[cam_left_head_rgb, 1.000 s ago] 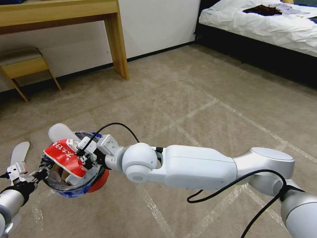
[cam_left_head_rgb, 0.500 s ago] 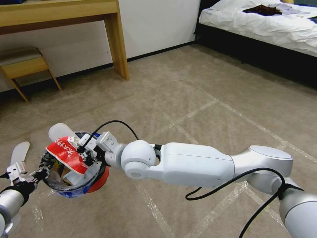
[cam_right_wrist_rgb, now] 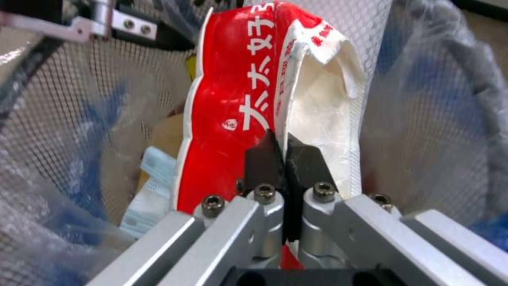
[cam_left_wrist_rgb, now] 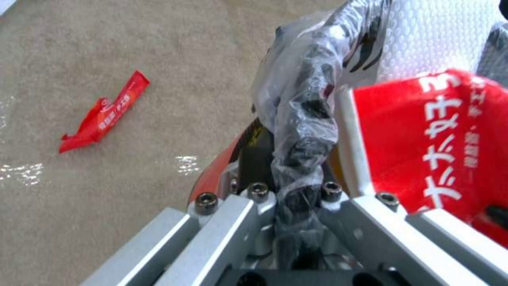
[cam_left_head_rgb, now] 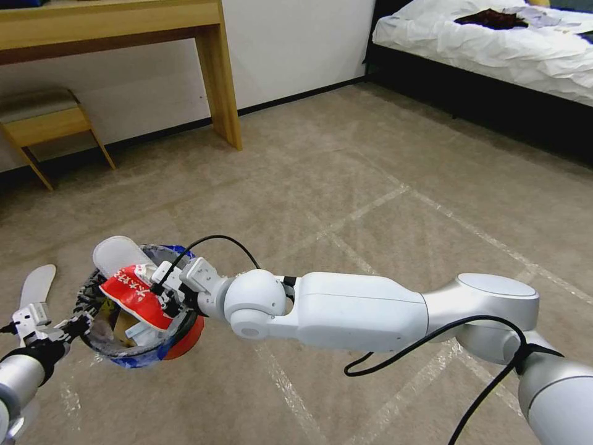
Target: Pick up the trash bin and place the garbage on the floor into it.
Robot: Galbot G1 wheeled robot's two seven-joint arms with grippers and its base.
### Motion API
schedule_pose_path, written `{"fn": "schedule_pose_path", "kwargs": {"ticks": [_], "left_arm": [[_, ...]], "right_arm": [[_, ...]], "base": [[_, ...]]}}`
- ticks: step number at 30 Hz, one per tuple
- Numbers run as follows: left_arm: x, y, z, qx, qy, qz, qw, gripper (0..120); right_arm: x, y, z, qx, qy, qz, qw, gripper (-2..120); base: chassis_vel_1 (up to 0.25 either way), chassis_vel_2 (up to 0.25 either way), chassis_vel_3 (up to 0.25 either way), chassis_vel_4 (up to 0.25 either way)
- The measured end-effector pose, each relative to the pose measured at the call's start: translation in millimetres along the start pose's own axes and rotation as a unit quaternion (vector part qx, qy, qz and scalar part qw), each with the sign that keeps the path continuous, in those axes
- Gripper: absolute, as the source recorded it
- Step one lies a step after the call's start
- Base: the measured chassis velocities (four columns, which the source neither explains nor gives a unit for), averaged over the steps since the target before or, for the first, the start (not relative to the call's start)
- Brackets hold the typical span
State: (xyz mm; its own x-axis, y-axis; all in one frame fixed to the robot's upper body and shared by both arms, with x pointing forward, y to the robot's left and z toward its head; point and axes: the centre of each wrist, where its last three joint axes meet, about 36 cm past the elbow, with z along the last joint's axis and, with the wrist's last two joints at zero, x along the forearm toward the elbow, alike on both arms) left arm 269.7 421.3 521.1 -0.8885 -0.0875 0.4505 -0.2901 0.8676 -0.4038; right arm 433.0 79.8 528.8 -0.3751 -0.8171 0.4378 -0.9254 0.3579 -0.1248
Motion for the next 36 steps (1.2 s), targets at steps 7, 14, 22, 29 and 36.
{"fn": "schedule_pose_path", "kwargs": {"ticks": [7,14,22,29,36], "left_arm": [[-0.2,0.1,0.1,0.001,0.0,0.0,1.0,1],[-0.3,0.7,1.2,0.002,0.002,-0.001,1.0,1],[-1.6,1.3,2.4,0.003,0.004,-0.001,1.0,1],[-3.3,1.6,5.6,0.002,0.006,0.0,1.0,1],[-3.5,1.5,6.7,0.001,0.007,0.0,1.0,1]], "right_arm": [[-4,1,6,0.002,0.008,0.001,1.0,0],[-11,2,9,0.004,0.016,0.004,1.0,0],[-16,2,12,0.008,0.024,0.006,1.0,0],[-18,2,14,0.01,0.028,0.012,0.999,0],[-22,4,14,0.01,0.03,0.017,0.999,0]], "base": [[0.0,0.0,0.0,0.0],[0.0,0.0,0.0,0.0],[0.0,0.0,0.0,0.0],[0.0,0.0,0.0,0.0],[0.0,0.0,0.0,0.0]]}}
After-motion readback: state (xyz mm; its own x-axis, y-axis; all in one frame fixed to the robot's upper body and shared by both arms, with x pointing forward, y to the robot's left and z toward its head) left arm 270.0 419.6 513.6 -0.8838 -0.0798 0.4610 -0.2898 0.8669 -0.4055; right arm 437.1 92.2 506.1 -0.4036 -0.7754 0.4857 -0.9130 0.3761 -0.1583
